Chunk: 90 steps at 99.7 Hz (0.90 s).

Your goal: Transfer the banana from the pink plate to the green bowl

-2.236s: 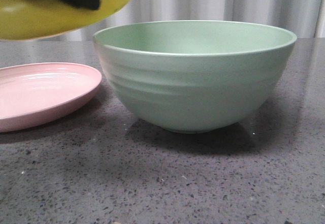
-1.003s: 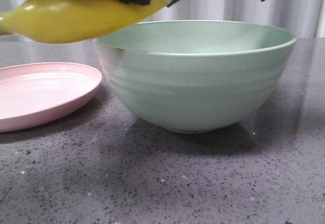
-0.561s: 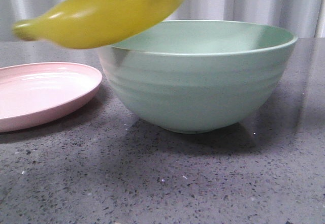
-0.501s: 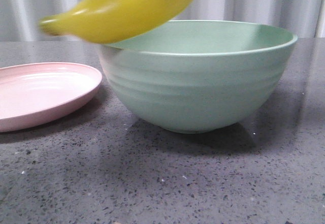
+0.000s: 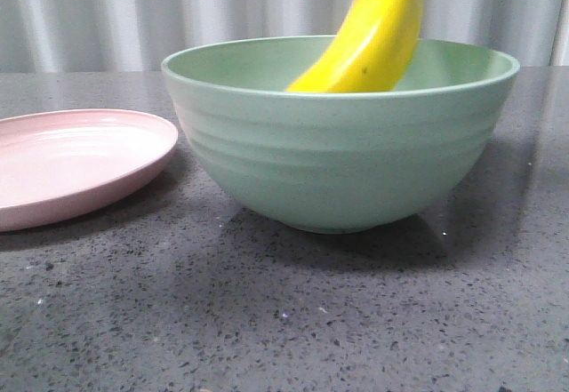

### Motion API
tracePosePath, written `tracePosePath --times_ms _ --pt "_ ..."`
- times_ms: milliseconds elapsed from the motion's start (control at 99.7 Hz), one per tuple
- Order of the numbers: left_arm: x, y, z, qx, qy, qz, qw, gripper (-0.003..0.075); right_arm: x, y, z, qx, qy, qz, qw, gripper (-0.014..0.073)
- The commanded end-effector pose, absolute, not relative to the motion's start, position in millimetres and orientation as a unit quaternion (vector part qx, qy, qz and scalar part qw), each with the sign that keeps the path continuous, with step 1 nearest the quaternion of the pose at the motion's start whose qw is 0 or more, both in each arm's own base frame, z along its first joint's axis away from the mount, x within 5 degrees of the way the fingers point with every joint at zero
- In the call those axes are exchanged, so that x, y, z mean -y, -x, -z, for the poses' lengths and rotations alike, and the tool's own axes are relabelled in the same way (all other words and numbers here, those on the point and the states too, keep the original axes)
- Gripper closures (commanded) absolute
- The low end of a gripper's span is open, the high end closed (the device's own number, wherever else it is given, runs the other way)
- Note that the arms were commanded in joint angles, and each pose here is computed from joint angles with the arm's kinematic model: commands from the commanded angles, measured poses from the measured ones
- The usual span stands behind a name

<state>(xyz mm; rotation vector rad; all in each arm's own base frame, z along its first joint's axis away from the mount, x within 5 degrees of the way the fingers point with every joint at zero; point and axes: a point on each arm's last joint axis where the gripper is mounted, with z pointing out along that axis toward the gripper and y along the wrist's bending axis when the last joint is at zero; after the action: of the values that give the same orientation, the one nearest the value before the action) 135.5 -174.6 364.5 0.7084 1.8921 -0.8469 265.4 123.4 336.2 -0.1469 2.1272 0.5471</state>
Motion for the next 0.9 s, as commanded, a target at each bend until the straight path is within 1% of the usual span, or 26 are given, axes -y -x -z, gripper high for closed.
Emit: tracePosePath --times_ms 0,130,201,451,602,672,732,742,762,782,802,812,842,852,872,892 --pt "171 -137 -386 -0.738 -0.263 0.363 0.504 0.0344 -121 -269 -356 -0.833 0.056 -0.225 0.502 0.0543" --pt "171 -137 -386 -0.738 -0.263 0.363 0.504 0.0344 -121 -268 -357 -0.832 0.06 -0.222 0.505 0.0312" --pt "171 -137 -386 -0.738 -0.262 0.363 0.505 0.0344 -120 -268 -358 -0.831 0.062 -0.22 0.508 0.0246" --pt "171 -138 -389 -0.729 -0.262 0.358 0.521 0.0344 -117 -265 -365 -0.821 0.074 -0.208 0.527 0.0242" --pt "170 -140 -390 -0.722 -0.269 0.347 0.535 0.0356 -112 -254 -377 -0.808 0.087 -0.199 0.548 0.0242" --pt "170 -140 -391 -0.719 -0.268 0.347 0.539 0.041 -108 -246 -385 -0.802 0.097 -0.19 0.558 0.0264" --pt "169 -139 -392 -0.718 -0.268 0.347 0.54 0.0503 -104 -238 -391 -0.799 0.107 -0.182 0.563 0.0324" --pt "169 -139 -392 -0.718 -0.268 0.347 0.541 0.0514 -103 -236 -392 -0.798 0.109 -0.179 0.566 0.0344" --pt "169 -139 -392 -0.717 -0.268 0.347 0.541 0.0564 -102 -233 -394 -0.797 0.113 -0.176 0.566 0.0379" --pt "168 -139 -392 -0.717 -0.269 0.346 0.543 0.0589 -101 -231 -395 -0.798 0.115 -0.173 0.565 0.0415" --pt "168 -138 -393 -0.716 -0.27 0.345 0.544 0.064 -99 -227 -397 -0.798 0.119 -0.17 0.565 0.0441" --pt "168 -138 -393 -0.716 -0.27 0.346 0.544 0.064 -98 -225 -399 -0.797 0.121 -0.168 0.567 0.0467" --pt "167 -138 -393 -0.715 -0.27 0.345 0.544 0.0701 -96 -220 -401 -0.798 0.125 -0.162 0.566 0.0519" --pt "167 -137 -393 -0.715 -0.27 0.345 0.545 0.0713 -95 -219 -401 -0.8 0.127 -0.161 0.564 0.0545" --pt "166 -137 -394 -0.714 -0.27 0.346 0.546 0.0743 -94 -216 -402 -0.801 0.13 -0.157 0.563 0.0571" --pt "166 -136 -393 -0.713 -0.271 0.346 0.546 0.0738 -92 -212 -404 -0.801 0.133 -0.153 0.564 0.0606"
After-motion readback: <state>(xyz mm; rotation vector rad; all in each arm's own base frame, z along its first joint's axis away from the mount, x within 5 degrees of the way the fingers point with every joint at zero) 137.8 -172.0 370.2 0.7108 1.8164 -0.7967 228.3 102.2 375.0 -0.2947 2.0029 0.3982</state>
